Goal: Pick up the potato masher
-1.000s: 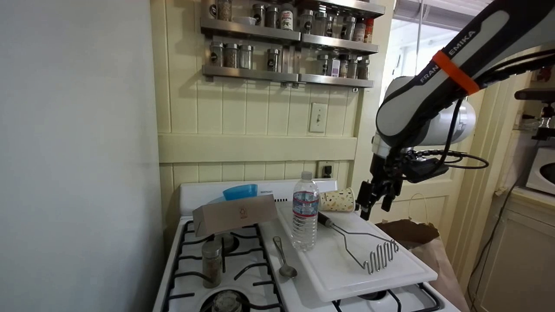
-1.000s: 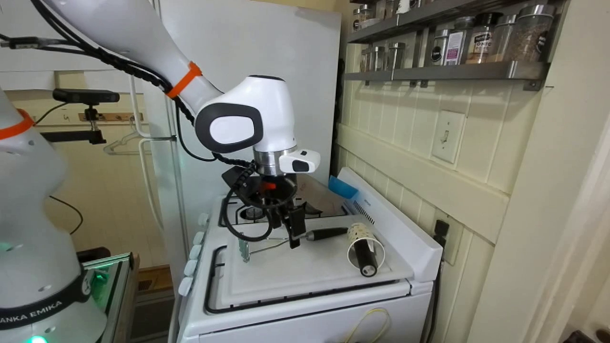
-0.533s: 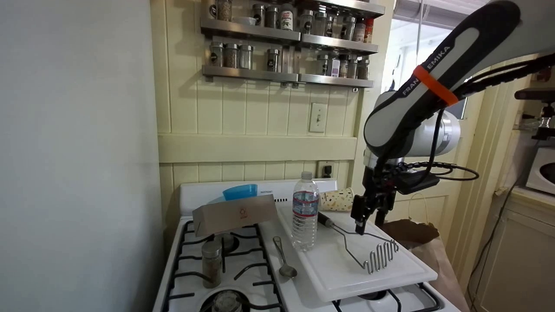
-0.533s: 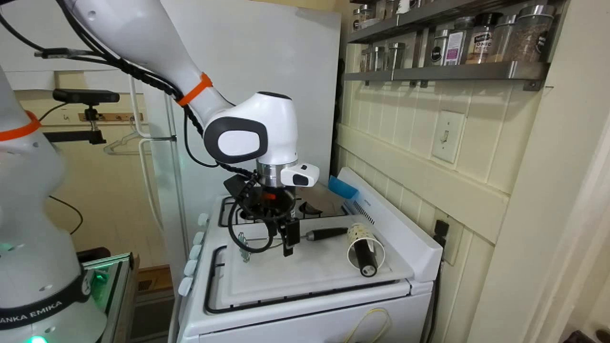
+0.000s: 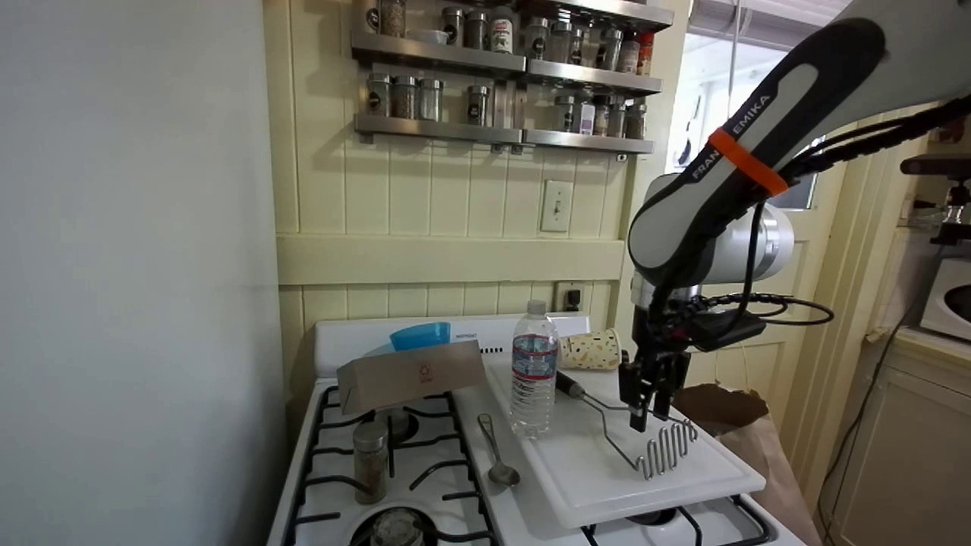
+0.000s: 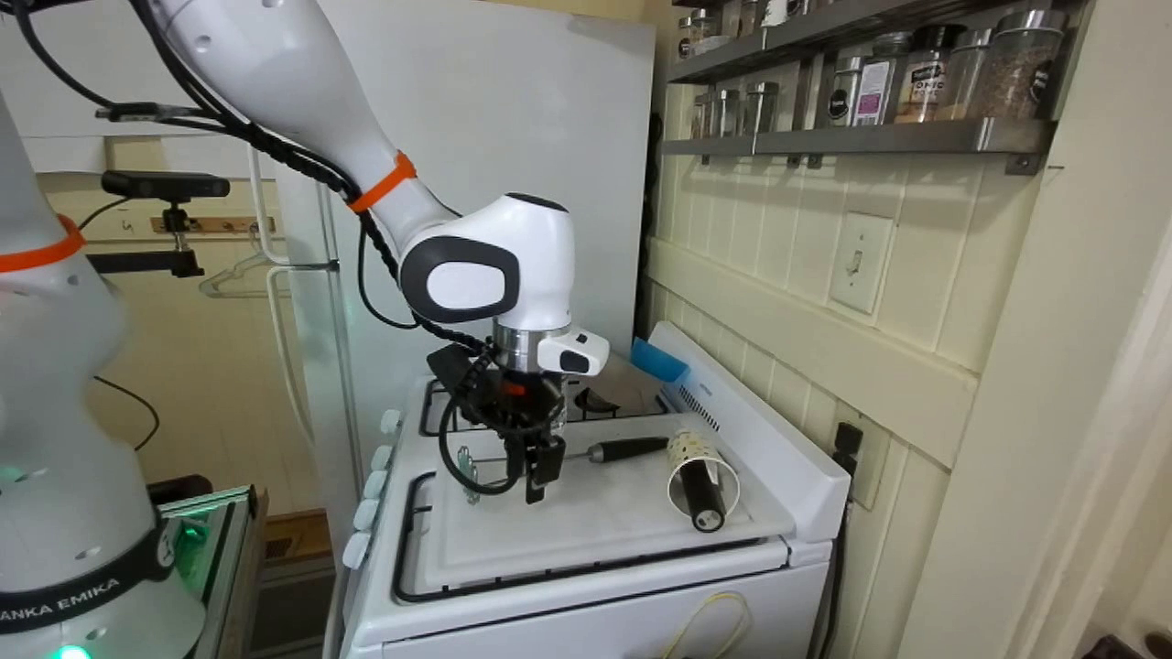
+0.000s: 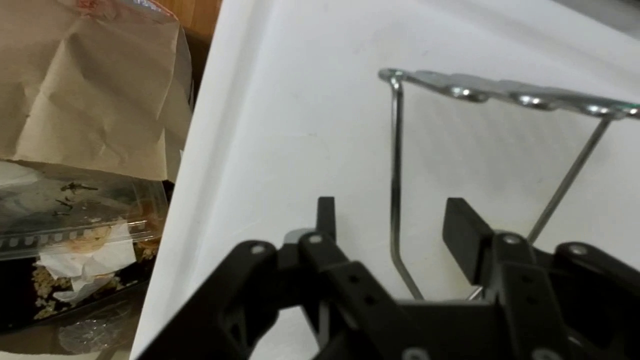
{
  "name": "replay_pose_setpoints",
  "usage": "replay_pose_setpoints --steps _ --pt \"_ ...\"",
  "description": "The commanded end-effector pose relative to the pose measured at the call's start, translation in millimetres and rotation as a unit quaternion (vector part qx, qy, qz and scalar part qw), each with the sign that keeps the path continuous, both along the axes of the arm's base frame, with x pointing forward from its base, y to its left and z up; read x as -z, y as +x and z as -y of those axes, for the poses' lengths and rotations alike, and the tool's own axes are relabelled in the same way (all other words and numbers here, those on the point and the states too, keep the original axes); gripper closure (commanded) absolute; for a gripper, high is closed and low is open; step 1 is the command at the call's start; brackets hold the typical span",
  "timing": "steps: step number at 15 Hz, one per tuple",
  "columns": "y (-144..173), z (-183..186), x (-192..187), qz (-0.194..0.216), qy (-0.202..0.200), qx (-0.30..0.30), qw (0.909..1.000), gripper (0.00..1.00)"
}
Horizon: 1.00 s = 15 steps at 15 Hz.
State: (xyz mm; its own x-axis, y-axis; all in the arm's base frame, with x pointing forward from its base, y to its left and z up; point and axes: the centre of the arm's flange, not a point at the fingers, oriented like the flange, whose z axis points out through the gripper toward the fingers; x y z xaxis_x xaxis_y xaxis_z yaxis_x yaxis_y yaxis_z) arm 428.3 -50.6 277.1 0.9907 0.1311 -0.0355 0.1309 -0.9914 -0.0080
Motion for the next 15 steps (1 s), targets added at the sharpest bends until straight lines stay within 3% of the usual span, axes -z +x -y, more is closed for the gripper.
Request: replay_pose_setpoints --steps 1,7,14,15 --pt "-9.1 -8.1 -2.8 -0.019 -0.001 0.003 0.9998 0.49" --pt "-28.6 -13.4 -5.7 -0.018 -0.012 0.025 0.9995 0.46" --pt "-50.1 -8.4 -22.6 0.003 -0.029 0.066 0.9974 0.57" --pt "-51.5 -6.6 -24.5 0.004 -0.031 0.071 0.997 0.62"
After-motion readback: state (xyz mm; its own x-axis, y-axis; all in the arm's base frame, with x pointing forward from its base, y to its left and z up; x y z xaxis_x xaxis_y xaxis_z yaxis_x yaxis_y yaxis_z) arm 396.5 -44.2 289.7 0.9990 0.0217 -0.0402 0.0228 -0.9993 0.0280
